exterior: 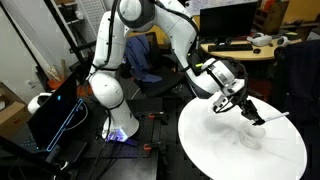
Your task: Put the marker into the cup.
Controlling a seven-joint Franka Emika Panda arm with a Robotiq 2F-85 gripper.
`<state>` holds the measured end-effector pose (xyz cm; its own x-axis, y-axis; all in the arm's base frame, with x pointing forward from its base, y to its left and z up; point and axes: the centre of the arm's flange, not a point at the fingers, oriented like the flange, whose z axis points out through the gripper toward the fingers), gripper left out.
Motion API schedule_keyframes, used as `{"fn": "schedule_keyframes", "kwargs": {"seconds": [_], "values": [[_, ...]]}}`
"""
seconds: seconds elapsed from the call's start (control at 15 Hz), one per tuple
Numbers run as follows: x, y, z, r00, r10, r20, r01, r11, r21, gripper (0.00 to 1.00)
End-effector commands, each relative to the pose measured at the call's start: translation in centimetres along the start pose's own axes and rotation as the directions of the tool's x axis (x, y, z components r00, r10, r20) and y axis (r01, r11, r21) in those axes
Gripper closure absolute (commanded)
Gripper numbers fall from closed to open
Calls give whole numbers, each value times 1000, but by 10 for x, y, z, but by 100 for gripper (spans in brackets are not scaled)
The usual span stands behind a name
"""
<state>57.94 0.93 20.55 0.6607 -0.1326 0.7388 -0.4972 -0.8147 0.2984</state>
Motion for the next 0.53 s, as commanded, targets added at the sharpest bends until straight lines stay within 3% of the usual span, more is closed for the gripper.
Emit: {"fn": "schedule_keyframes", "kwargs": {"seconds": [0.0,0.47], "values": [[-10,2,-2,998,20,-58,-21,1000,-12,96],[-22,11,-2,991,76,-109,-85,994,-72,96]]}}
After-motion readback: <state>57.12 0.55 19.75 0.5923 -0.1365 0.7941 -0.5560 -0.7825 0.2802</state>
